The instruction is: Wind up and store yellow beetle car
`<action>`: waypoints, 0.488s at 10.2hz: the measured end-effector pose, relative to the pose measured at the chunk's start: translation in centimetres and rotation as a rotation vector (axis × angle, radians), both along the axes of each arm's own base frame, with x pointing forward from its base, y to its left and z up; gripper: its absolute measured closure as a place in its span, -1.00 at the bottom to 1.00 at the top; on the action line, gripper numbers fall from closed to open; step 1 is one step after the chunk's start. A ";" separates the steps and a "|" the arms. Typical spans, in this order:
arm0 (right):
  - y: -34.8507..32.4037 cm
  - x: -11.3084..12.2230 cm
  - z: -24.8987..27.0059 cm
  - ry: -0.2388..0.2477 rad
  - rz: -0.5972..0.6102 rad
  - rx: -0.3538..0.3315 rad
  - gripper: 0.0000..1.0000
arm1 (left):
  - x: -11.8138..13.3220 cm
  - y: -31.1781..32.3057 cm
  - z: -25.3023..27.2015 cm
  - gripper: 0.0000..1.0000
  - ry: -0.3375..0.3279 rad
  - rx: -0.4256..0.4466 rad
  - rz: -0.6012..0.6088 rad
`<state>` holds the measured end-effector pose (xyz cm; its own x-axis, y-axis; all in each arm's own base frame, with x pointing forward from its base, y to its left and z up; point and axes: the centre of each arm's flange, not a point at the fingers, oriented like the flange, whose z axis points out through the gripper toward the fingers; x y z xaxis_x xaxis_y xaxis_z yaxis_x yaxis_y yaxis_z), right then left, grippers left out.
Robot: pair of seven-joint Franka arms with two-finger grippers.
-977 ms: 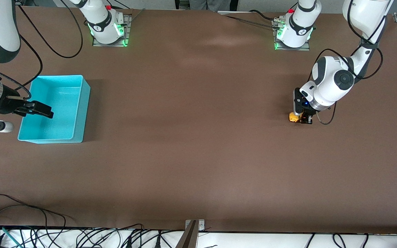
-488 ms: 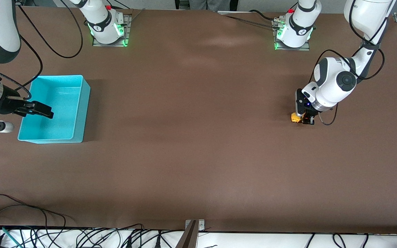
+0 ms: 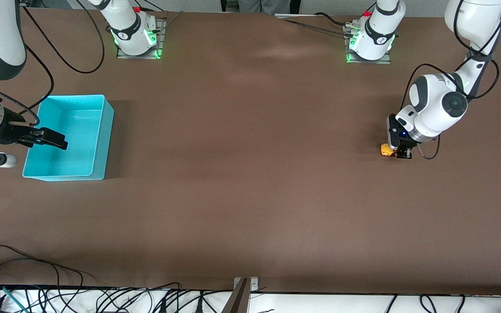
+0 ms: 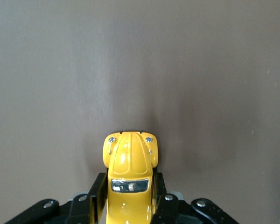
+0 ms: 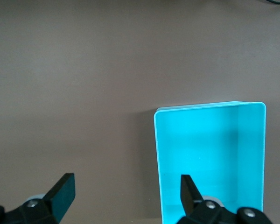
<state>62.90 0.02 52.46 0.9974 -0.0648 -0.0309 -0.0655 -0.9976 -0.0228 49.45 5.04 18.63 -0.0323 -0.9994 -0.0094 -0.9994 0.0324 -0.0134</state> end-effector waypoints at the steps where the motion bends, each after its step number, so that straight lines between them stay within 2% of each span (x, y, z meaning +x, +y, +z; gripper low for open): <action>1: 0.0 0.0 0.0 0.000 0.000 0.000 -1.00 | 0.0 1.1 0.0 0.12 -0.001 0.006 0.015; 5: 0.0 0.0 0.0 0.000 0.000 0.000 -1.00 | 0.1 6.0 0.0 0.12 -0.003 0.035 0.000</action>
<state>62.90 0.00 52.45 0.9974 -0.0652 -0.0309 -0.0660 -0.9976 -0.0228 49.57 11.08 18.62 -0.0323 -0.9985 -0.0448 -0.9993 0.0331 -0.0154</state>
